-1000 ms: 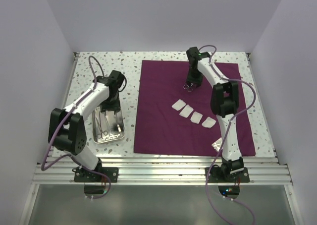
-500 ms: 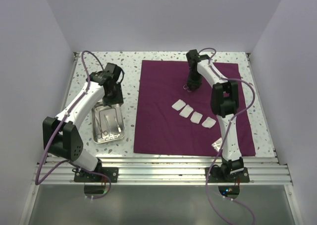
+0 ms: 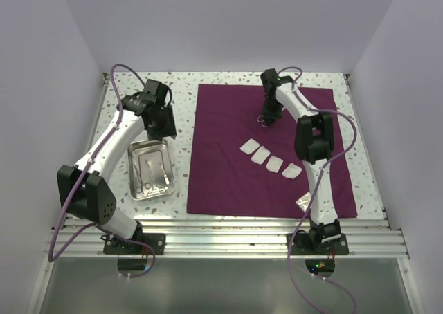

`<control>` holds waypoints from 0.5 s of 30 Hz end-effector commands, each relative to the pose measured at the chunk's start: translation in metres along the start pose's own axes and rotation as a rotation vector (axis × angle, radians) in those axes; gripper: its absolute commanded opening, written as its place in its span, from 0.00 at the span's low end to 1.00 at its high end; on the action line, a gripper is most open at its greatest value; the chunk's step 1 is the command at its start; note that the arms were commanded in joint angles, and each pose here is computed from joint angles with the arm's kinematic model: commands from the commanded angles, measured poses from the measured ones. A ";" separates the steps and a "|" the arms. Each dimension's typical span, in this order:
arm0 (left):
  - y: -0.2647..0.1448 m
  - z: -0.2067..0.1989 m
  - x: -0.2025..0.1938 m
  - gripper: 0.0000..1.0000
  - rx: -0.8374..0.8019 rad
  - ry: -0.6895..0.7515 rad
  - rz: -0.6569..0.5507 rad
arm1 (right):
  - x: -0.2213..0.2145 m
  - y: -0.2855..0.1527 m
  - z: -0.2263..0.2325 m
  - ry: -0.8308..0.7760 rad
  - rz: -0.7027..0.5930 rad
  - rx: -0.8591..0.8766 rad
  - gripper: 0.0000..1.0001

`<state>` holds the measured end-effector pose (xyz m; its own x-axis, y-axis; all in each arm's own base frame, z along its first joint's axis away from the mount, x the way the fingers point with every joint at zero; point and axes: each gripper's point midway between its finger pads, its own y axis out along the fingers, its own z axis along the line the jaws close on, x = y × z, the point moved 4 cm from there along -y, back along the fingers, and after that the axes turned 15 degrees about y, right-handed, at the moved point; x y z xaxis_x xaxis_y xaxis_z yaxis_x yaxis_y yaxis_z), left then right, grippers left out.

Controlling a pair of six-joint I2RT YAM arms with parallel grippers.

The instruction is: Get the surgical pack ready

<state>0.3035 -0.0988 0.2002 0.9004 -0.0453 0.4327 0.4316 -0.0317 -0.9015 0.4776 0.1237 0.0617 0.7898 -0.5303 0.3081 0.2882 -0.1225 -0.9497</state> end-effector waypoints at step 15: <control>-0.012 -0.057 0.028 0.54 -0.432 0.044 -0.104 | -0.005 -0.073 0.007 -0.069 0.044 0.226 0.00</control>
<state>0.3100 -0.1368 0.2165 0.8785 -0.0558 0.4745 0.4373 -0.3058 -0.8457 0.4580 0.1332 0.0818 0.8403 -0.4869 0.2385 0.2764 0.0063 -0.9610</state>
